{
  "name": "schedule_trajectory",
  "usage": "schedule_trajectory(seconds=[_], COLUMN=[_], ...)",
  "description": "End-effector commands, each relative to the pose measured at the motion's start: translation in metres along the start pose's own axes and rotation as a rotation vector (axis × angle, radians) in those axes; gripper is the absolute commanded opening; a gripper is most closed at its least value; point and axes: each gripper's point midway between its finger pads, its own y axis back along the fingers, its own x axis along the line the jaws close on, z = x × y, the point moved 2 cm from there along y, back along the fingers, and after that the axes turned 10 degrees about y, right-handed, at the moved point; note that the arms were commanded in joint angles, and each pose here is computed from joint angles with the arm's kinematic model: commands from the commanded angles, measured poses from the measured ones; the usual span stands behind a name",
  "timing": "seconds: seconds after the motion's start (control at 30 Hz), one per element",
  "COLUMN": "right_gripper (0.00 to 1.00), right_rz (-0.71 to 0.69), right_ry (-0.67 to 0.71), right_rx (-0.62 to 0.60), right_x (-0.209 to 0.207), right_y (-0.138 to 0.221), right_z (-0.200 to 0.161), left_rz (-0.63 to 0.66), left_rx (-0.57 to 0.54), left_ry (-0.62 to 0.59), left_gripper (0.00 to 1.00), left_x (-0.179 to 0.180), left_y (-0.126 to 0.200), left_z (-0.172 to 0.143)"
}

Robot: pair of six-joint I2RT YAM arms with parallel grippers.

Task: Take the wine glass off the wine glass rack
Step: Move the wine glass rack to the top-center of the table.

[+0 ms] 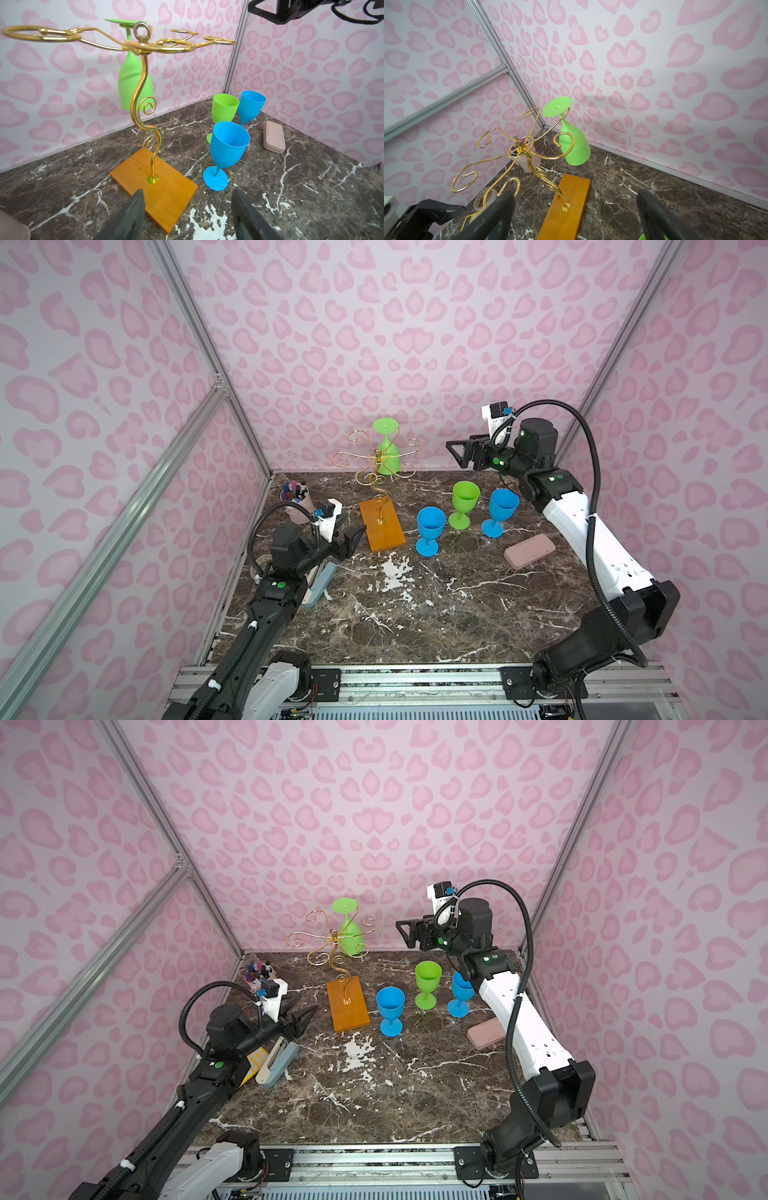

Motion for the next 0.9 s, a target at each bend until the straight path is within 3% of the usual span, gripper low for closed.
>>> schedule_trajectory(seconds=[0.0,0.13,0.27,0.87], right_gripper=[0.92,0.92,0.9,0.9], right_rz=[0.035,0.032,0.036,0.058], right_ry=[-0.032,-0.04,-0.043,-0.062], right_rx=[-0.032,0.008,0.031,0.025], right_x=[-0.005,-0.017,-0.023,-0.041], right_y=[-0.009,-0.024,-0.034,-0.055], right_z=[0.009,0.005,0.0,0.012], left_rz=[0.005,-0.004,0.035,0.074], left_rx=[-0.097,-0.061,-0.113,-0.197], left_ry=[-0.142,-0.203,-0.218,-0.205], left_gripper=[0.67,0.66,0.65,0.64], left_x=[0.002,0.01,0.025,0.048], left_y=[-0.011,-0.033,-0.048,-0.095], left_z=[0.025,0.017,0.019,0.014])
